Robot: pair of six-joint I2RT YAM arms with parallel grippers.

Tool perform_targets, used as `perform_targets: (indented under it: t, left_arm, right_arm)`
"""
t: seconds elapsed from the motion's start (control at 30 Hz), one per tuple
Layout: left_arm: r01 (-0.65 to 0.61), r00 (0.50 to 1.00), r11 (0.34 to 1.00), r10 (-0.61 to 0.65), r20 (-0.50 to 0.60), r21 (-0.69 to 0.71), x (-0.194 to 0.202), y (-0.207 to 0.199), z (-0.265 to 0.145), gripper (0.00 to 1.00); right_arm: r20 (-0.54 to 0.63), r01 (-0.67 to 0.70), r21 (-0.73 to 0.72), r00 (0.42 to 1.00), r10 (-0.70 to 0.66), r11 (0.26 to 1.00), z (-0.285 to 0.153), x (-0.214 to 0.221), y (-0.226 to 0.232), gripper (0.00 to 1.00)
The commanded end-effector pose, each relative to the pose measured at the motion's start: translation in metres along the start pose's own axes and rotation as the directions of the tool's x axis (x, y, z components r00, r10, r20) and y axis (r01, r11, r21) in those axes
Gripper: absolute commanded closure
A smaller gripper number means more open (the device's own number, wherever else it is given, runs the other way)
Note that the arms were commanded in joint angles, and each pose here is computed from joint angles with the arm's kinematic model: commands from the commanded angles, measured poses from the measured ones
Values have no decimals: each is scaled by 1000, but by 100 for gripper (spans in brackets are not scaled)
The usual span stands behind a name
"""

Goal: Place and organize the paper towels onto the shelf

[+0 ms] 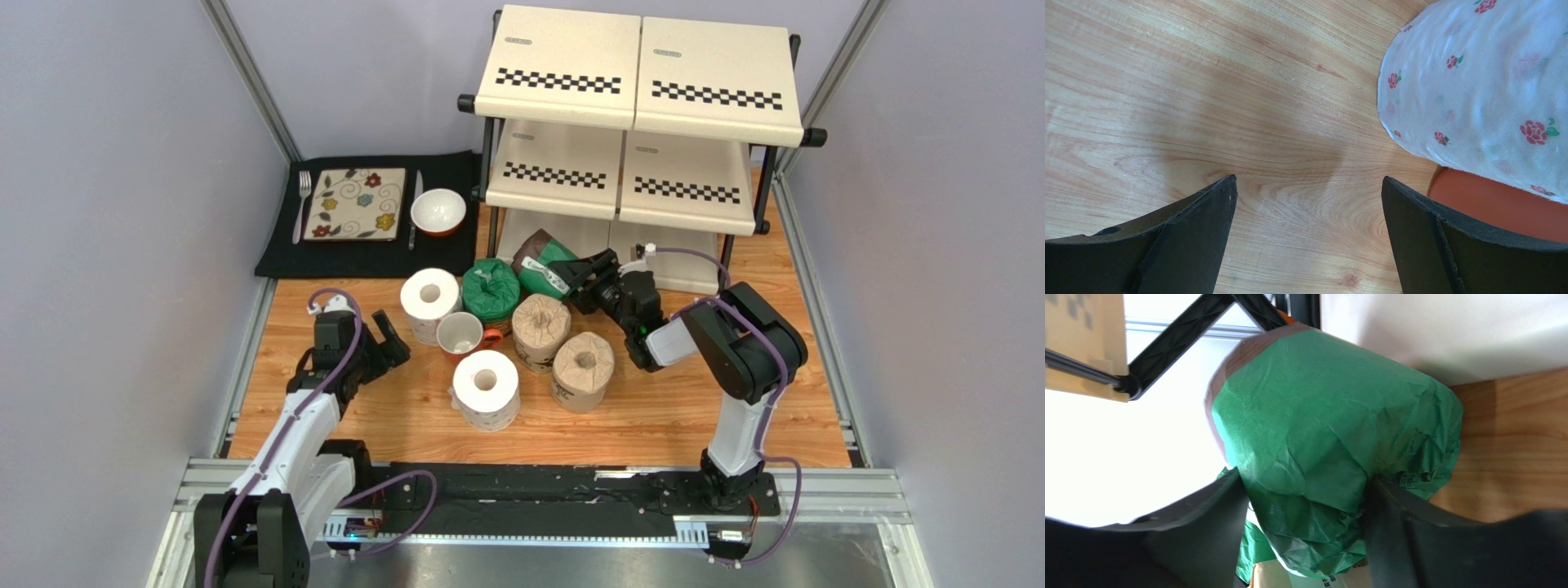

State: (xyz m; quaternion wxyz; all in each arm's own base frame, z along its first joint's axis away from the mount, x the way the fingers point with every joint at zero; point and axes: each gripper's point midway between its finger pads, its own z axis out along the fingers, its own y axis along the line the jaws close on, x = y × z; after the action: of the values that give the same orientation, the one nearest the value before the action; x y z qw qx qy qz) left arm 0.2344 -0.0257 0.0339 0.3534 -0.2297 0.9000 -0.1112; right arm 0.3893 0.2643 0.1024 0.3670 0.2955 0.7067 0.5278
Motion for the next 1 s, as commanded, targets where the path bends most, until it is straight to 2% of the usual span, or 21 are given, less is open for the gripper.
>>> perform_targets:
  t: [0.0, 0.2, 0.33, 0.4, 0.43, 0.47, 0.6, 0.97]
  left_arm:
    - [-6, 1000, 1000, 5, 27, 24, -12, -7, -2, 4]
    - [-5, 1000, 1000, 5, 25, 21, -11, -6, -2, 4]
    - [-6, 1000, 1000, 6, 27, 20, -11, -6, -2, 4]
    - [-8, 999, 1000, 8, 31, 26, -13, -8, -3, 4]
    - [-6, 1000, 1000, 5, 30, 22, -12, -7, -3, 4]
    - [-6, 1000, 1000, 5, 31, 26, -13, -8, -3, 4]
    - [-1, 1000, 999, 0, 26, 32, -12, -9, -2, 4]
    - [-10, 1000, 1000, 9, 28, 29, -13, -9, -3, 4]
  right_arm:
    - [31, -12, -74, 999, 15, 997, -4, -10, 11, 41]
    - [49, 100, -42, 994, -98, 994, -25, -18, 27, 44]
    - [83, 228, 25, 970, -230, 973, -48, -32, 48, 43]
    - [72, 311, 95, 945, -319, 946, -68, -38, 55, 41]
    - [108, 332, 117, 933, -344, 936, -72, -49, 68, 40]
    - [90, 369, 201, 915, -392, 907, -88, -54, 62, 39]
    - [67, 437, 308, 876, -477, 845, -116, -66, 67, 35]
    - [-36, 462, 392, 872, -489, 796, -111, -64, 32, 29]
